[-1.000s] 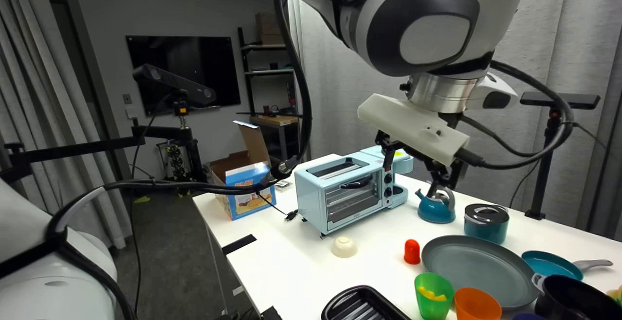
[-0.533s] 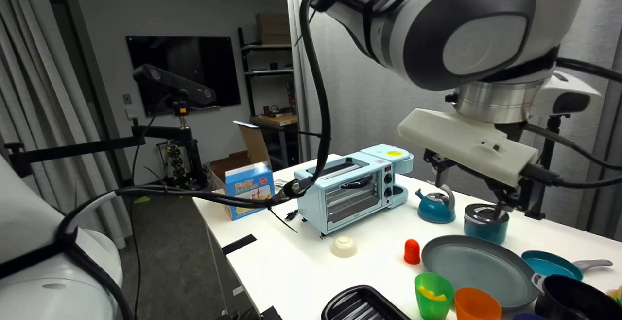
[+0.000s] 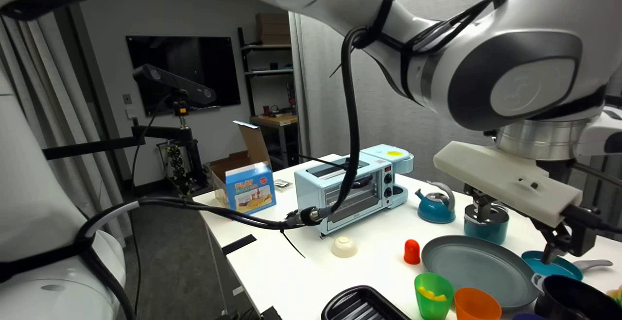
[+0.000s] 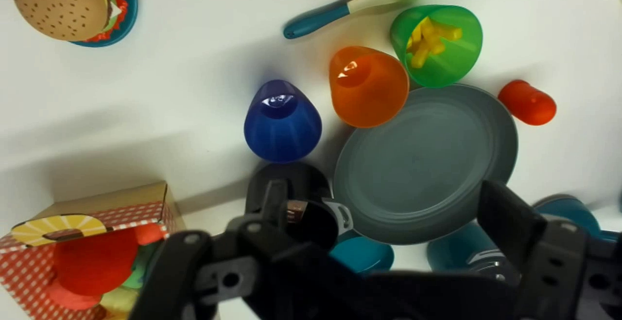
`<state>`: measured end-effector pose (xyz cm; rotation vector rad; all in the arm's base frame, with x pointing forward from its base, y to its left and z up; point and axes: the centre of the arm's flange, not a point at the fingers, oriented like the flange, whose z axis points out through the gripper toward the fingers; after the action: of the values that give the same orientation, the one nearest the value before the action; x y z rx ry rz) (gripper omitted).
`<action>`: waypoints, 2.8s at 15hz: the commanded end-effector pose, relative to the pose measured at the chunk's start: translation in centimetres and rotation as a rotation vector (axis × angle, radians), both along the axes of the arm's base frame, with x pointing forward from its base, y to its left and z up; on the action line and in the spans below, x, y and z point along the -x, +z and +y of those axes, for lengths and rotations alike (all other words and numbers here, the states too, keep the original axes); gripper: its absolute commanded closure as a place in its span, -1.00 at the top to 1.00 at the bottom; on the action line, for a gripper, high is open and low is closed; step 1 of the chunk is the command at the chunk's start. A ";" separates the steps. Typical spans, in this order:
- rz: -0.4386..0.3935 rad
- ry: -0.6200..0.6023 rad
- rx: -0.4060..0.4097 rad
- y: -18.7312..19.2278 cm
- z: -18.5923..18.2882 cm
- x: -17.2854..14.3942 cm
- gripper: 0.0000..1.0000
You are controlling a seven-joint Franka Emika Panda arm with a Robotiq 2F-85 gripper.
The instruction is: Place the dark blue cup inside the black pot
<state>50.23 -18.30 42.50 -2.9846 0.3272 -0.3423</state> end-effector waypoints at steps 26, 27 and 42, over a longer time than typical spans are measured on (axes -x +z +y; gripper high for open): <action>0.102 -0.104 0.023 -4.9 -4.8 -3.8 1.00; 0.113 -0.104 0.019 -5.5 -4.9 -4.0 1.00; 0.212 -0.127 -0.005 -11.9 -7.6 -6.5 1.00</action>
<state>55.29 -24.78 31.43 -3.0237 0.5271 -0.0831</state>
